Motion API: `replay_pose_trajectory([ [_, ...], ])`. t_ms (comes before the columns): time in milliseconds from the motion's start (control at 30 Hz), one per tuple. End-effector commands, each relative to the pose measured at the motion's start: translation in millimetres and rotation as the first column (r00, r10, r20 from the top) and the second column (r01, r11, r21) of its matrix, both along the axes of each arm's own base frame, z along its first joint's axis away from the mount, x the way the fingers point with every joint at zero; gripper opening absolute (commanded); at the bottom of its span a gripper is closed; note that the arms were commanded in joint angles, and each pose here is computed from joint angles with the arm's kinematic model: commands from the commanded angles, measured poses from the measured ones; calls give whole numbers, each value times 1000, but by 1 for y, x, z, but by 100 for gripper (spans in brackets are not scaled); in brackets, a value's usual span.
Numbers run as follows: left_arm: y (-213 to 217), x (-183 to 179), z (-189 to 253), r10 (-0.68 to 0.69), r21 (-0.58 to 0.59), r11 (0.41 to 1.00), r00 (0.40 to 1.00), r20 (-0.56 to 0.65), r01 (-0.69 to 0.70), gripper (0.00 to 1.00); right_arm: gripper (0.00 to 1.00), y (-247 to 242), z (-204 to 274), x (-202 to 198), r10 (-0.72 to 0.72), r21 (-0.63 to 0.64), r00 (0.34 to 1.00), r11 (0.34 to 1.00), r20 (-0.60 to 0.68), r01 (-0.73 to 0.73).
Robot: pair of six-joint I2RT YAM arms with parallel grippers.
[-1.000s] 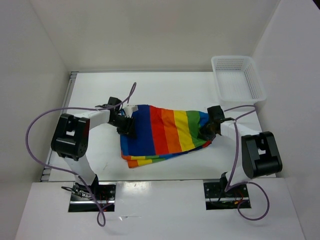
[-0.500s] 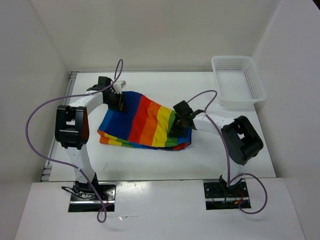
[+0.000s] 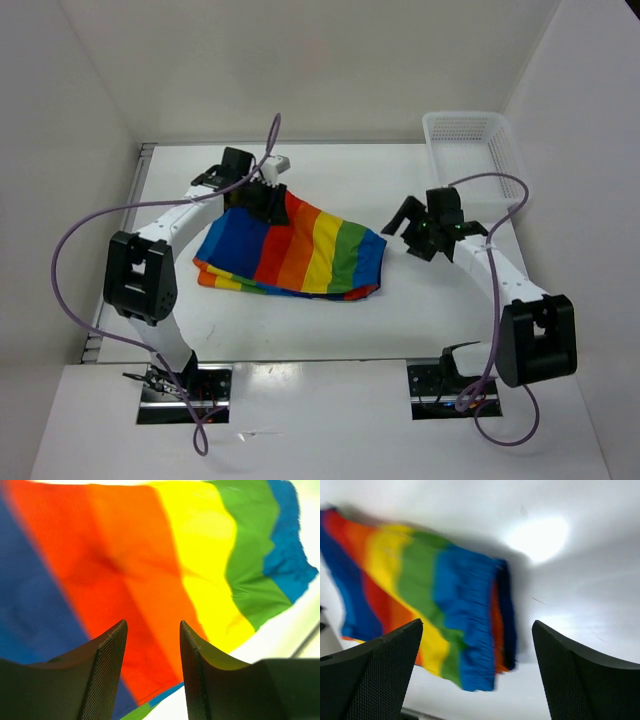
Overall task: Fold and stack the shorts
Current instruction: Fold the shorts
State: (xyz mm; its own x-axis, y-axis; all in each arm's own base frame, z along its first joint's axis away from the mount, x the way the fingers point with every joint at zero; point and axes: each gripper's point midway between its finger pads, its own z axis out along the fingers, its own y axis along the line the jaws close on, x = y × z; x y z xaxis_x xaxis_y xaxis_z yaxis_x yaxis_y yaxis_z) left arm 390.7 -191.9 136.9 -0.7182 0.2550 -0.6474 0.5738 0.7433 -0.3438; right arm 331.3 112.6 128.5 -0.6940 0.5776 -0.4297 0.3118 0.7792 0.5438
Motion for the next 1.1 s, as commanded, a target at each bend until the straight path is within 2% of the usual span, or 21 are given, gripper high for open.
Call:
replay_pose_trajectory([
  [0, -35, 0, 4, -95, -46, 994, 995, 24, 96, 54, 94, 15, -50, -41, 134, 77, 978, 989, -161, -123],
  [67, -58, 6, 1, -138, -53, 989, 989, 52, 141, 54, 93, 30, -51, -42, 200, 157, 967, 972, -157, -175],
  [100, -67, 8, 1, -158, -60, 985, 986, 54, 161, 54, 93, 33, -65, -51, 202, 187, 957, 969, -207, -164],
  [267, -108, 24, -19, -210, -40, 976, 975, 73, 213, 52, 93, 38, -79, -63, 185, 246, 950, 962, -253, -122],
  [433, -120, 32, -54, -216, -16, 976, 975, 48, 217, 52, 93, 45, -93, -70, 186, 305, 940, 948, -286, -94],
  [567, -121, 39, -72, -210, -3, 978, 977, 31, 210, 52, 88, 50, -102, -62, 180, 334, 943, 939, -281, -80],
  [667, -123, 39, -89, -208, 18, 978, 978, 8, 208, 52, 75, 54, -105, -53, 158, 363, 946, 931, -283, -46],
  [800, -122, 37, -102, -208, 23, 978, 978, -13, 208, 52, 55, 49, -106, -35, 90, 341, 966, 940, -241, -2],
  [833, -122, 37, -102, -208, 23, 978, 978, -13, 208, 52, 45, 45, -109, -31, 55, 316, 969, 948, -242, 25],
  [900, -121, 37, -95, -202, 27, 979, 979, 1, 202, 52, 33, 40, -100, -21, 23, 293, 982, 956, -188, 33],
  [933, -121, 37, -94, -202, 27, 979, 979, 1, 202, 52, 20, 34, -96, -12, -19, 267, 987, 962, -161, 62],
  [967, -120, 35, -91, -202, 28, 979, 979, -4, 202, 52, 13, 31, -89, -7, -35, 256, 989, 964, -142, 71],
  [1033, -121, 34, -81, -209, 17, 978, 978, 6, 209, 52, 0, 24, -71, 3, -71, 222, 994, 971, -86, 88],
  [1067, -124, 33, -70, -219, -1, 976, 976, 21, 219, 53, 0, 21, -67, 5, -68, 201, 995, 976, -70, 81],
])
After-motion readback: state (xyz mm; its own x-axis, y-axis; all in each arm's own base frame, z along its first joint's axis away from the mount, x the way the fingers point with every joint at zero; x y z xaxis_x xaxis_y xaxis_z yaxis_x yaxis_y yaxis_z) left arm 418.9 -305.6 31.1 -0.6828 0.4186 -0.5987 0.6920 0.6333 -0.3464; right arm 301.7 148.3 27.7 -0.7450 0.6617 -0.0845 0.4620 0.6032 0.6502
